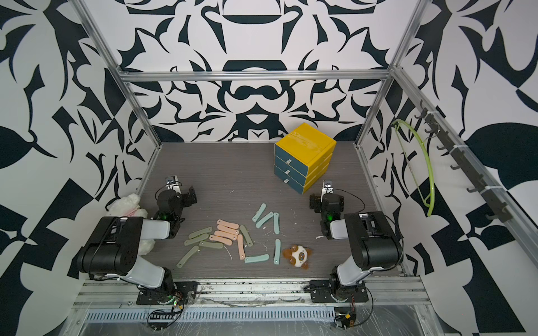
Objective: Place the fruit knives into the drawer by color
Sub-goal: Move the storage box to the center of the board.
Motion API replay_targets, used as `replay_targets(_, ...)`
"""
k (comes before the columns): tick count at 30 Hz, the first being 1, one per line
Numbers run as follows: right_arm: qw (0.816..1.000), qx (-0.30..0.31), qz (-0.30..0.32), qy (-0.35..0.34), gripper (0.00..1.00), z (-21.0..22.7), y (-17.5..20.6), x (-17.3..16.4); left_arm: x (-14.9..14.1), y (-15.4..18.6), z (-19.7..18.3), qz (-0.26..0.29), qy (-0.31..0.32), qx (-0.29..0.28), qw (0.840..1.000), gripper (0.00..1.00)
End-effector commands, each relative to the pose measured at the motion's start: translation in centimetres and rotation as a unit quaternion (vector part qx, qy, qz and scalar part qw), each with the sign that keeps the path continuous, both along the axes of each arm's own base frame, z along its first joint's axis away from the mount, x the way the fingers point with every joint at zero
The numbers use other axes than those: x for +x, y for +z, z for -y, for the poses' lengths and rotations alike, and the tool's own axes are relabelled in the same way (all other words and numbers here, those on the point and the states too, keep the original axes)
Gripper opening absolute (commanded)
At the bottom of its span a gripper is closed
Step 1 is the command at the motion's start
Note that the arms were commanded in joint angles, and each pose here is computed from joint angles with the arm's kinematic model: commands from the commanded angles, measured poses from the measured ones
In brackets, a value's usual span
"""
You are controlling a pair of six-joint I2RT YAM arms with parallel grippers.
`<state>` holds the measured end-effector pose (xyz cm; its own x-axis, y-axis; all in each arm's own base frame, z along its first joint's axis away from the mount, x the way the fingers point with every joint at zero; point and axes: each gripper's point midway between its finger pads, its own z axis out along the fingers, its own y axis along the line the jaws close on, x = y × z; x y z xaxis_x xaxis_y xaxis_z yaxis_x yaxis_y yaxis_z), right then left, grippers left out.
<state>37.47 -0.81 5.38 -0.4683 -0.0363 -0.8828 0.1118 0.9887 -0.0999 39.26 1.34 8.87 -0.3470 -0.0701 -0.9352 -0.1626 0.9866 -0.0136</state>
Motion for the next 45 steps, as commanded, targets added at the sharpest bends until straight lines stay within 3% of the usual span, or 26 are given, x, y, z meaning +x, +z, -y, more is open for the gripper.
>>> replay_targets(1, 0.999, 0.001, 0.039, 0.002, 1.00, -0.1, 2.4, 1.3, -0.3, 0.1, -0.1, 0.006, 0.004, -0.002, 1.000, 0.99)
replay_targets(15, 0.999, 0.000, 0.042, -0.009, 1.00, 0.3, 2.8, 1.2, -0.1, 0.9, 0.2, 0.014, -0.004, -0.002, 1.000, 0.99)
replay_targets(19, 0.999, -0.003, -0.017, -0.039, 1.00, 1.1, 3.8, 2.1, 0.7, 2.6, 1.1, -0.046, -0.010, 0.021, 0.999, 0.99)
replay_targets(22, 0.997, -0.003, -0.041, -0.064, 1.00, 1.5, 4.3, 2.3, 1.3, 4.6, 1.2, -0.047, 0.007, 0.029, 0.998, 0.99)
replay_targets(28, 0.990, 0.018, 0.001, -0.139, 1.00, 3.5, 7.1, 0.8, 2.4, 9.7, 2.5, 0.040, 0.004, -0.065, 0.997, 0.99)
replay_targets(30, 0.983, 0.055, 0.024, -0.173, 1.00, 4.0, 8.2, 0.4, 3.3, 10.8, 2.5, 0.063, 0.022, -0.122, 0.990, 0.99)
replay_targets(32, 0.966, 0.100, 0.030, -0.237, 1.00, 5.0, 8.7, -0.4, 4.2, 11.4, 3.4, 0.055, 0.015, -0.183, 0.981, 0.99)
replay_targets(34, 0.933, 0.121, 0.008, -0.339, 1.00, 7.2, 8.5, -2.3, 4.8, 11.8, 4.4, 0.036, -0.001, -0.219, 0.975, 0.99)
replay_targets(37, 0.937, 0.138, -0.013, -0.322, 1.00, 6.8, 8.3, -1.4, 4.6, 12.4, 5.1, 0.036, -0.008, -0.263, 0.964, 0.99)
replay_targets(41, 0.942, 0.175, -0.008, -0.286, 1.00, 5.7, 9.1, -0.9, 3.0, 15.4, 5.5, 0.121, -0.046, -0.289, 0.948, 0.99)
replay_targets(43, 0.944, 0.192, -0.010, -0.269, 0.99, 5.2, 9.4, -0.8, 2.4, 15.8, 4.2, 0.126, -0.005, -0.333, 0.935, 0.99)
replay_targets(45, 0.945, 0.197, -0.009, -0.260, 0.99, 5.0, 9.7, -0.9, 2.3, 15.6, 3.4, 0.087, 0.012, -0.378, 0.921, 0.99)
